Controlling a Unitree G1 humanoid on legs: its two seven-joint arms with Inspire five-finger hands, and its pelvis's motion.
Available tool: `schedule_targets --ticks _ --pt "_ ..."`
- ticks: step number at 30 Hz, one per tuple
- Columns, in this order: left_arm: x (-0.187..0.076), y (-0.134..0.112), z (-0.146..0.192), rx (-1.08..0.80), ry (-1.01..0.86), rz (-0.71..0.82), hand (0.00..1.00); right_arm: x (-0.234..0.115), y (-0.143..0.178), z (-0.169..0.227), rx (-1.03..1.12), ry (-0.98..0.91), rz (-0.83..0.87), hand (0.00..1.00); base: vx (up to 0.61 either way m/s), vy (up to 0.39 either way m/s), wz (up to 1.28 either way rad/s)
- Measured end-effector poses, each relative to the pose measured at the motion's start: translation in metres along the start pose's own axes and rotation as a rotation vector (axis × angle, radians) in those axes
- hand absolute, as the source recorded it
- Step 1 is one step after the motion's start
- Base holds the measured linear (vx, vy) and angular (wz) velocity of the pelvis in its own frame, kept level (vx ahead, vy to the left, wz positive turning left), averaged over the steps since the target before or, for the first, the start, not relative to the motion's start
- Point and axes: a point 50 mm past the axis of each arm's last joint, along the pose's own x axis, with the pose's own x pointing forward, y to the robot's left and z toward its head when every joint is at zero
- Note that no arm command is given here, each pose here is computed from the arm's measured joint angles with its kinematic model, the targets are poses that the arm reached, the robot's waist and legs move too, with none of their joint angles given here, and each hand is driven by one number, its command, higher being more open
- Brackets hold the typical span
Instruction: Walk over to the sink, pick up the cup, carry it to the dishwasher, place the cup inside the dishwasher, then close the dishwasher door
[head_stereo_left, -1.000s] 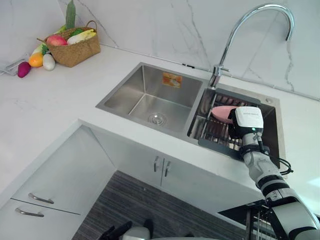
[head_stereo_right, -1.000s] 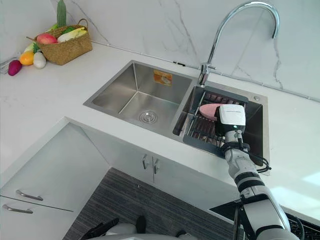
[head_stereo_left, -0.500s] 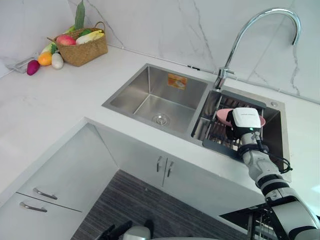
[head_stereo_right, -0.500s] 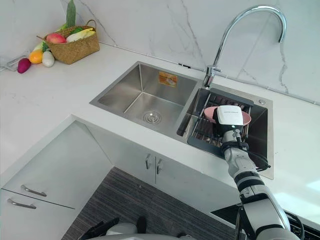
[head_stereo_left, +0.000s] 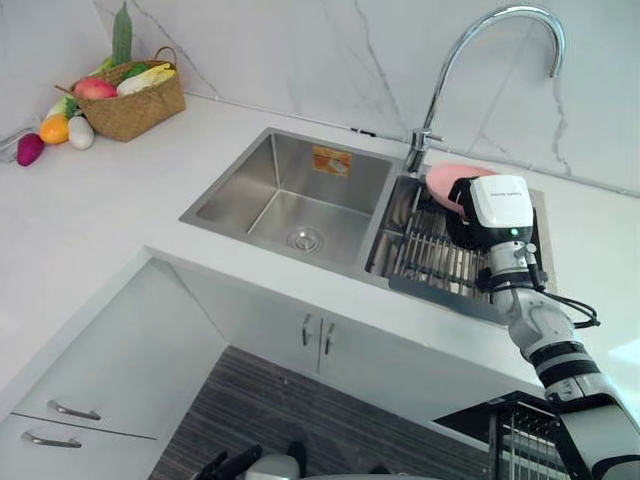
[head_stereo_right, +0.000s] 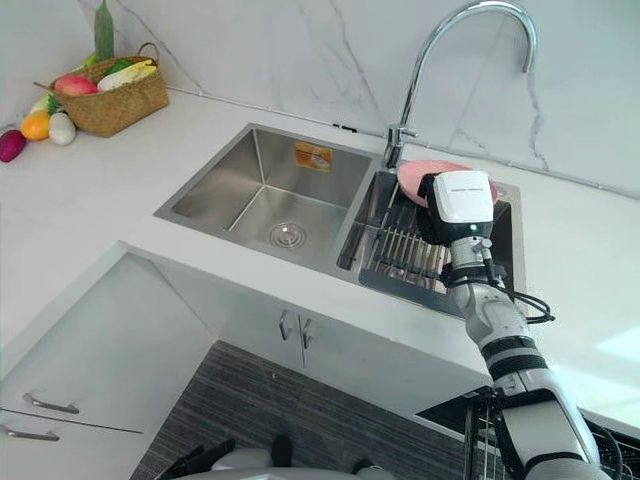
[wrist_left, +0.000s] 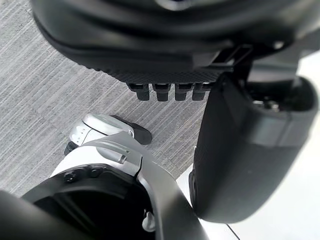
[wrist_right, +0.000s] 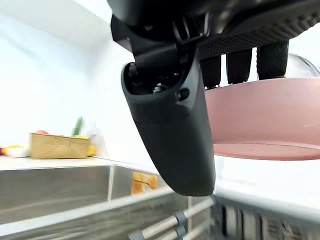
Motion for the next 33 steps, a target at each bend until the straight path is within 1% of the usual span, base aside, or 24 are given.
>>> schedule_targets --ticks 4,7,10,13,15,17,21,25,28,33 --pt "-0.001 0.003 -0.002 0.016 -0.006 0.01 1.0 -0.008 -0.011 0.009 0.016 -0.073 -0.034 0.0 0.0 0.007 -0.11" --pt "-0.002 0.004 -0.002 0.024 -0.006 0.014 1.0 -0.016 -0.015 0.007 0.027 -0.073 -0.055 0.0 0.0 0.007 -0.12" --pt "-0.001 0.004 -0.007 0.026 0.008 0.023 1.0 -0.02 -0.027 0.005 0.061 -0.061 -0.15 0.0 0.02 0.008 -0.33" --pt "-0.001 0.005 -0.008 0.078 0.007 0.055 1.0 -0.025 -0.041 -0.004 0.103 0.002 -0.265 0.0 0.03 0.007 -0.31" --pt "-0.001 0.005 -0.012 0.09 0.014 0.087 1.0 -0.034 -0.053 -0.017 0.085 0.075 -0.337 0.0 0.04 0.005 -0.45" --pt "-0.001 0.006 -0.014 0.088 0.023 0.099 1.0 -0.048 -0.057 -0.026 0.068 0.147 -0.357 0.0 0.04 -0.006 -0.45" --pt "-0.001 0.007 -0.019 0.086 0.028 0.103 1.0 -0.081 -0.059 -0.049 0.014 0.282 -0.331 0.0 0.05 0.003 -0.47" --pt "0.001 -0.003 -0.017 0.12 0.026 0.058 1.0 -0.133 -0.062 -0.084 -0.03 0.571 -0.347 0.0 0.05 0.029 -0.58" --pt "0.002 -0.004 -0.017 0.135 0.034 0.049 1.0 -0.154 -0.07 -0.1 -0.058 0.721 -0.413 0.0 0.0 0.074 -0.83" --pt "0.003 -0.004 -0.013 0.124 0.057 0.063 1.0 -0.176 -0.077 -0.108 -0.12 0.821 -0.487 0.0 -0.01 0.054 -0.78"
